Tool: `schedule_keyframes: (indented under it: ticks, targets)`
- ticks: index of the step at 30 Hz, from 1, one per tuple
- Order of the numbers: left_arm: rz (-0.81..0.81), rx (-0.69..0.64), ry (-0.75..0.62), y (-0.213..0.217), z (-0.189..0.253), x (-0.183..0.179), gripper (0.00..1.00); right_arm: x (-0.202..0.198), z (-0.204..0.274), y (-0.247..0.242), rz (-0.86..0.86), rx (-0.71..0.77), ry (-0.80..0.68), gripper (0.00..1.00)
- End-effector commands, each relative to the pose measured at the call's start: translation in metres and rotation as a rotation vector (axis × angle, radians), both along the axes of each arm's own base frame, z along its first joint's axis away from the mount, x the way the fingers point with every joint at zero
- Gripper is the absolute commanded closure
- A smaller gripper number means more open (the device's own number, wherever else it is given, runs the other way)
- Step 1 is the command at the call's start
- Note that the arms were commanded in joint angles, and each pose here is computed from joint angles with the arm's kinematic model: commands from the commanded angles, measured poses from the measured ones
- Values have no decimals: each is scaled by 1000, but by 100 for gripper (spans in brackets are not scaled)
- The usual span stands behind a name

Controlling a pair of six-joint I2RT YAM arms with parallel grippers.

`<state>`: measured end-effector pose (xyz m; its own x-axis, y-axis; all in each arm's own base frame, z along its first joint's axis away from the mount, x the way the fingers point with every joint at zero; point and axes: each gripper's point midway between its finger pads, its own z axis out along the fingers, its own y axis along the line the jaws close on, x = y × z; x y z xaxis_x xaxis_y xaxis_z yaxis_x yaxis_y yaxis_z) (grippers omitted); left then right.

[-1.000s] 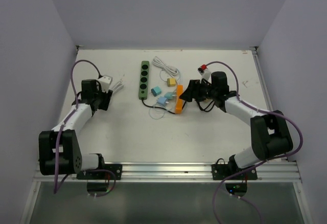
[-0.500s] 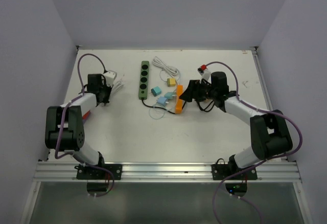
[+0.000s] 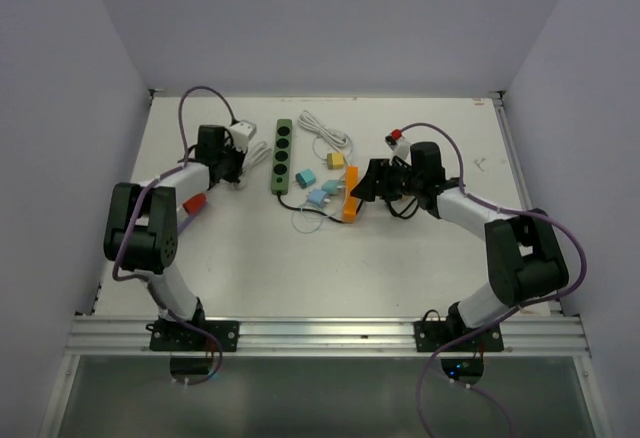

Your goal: Pull the plug off the socket

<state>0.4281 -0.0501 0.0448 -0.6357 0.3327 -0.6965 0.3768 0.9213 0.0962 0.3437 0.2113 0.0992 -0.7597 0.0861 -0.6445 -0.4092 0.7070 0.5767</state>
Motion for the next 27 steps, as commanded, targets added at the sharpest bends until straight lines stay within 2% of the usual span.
schedule_keyframes:
  ticks: [1,3,6,7,9,12,13,14,15,18,22,24,27]
  targets:
    - [-84,-120,-146,-64,50,54,100,5,6,-2,-13,-1,-24,23]
    - [-91,-123,-186,-86,66,70,100,5,5,-2,-14,-3,-23,23]
    - [-89,-163,-175,-110,63,82,100,5,4,-3,-15,-11,-20,23]
    - [-98,-174,-161,-116,57,83,98,6,3,-4,-18,-15,-17,23]
    - [-111,-194,-175,-127,60,85,87,6,1,-4,-18,-17,-11,23]
    - [-131,-214,-205,-134,68,83,54,7,-1,-3,-17,-19,-8,23]
    - [-122,-205,-229,-131,77,84,37,6,-2,-3,-16,-19,-5,23]
    - [-124,-201,-250,-130,84,85,9,6,-3,-3,-15,-20,-4,23]
    - [-133,-191,-264,-129,89,85,0,6,-3,-3,-14,-21,-1,23]
    - [-133,-174,-301,-125,110,86,0,6,-3,-2,-13,-15,5,23]
    - [-133,-210,-424,-122,167,77,0,8,5,3,-9,0,-5,24]
    - [-83,-236,-489,-113,202,69,0,8,11,10,3,-7,-13,25]
    - [53,-234,-533,-84,231,58,0,8,19,20,22,-40,-29,24]
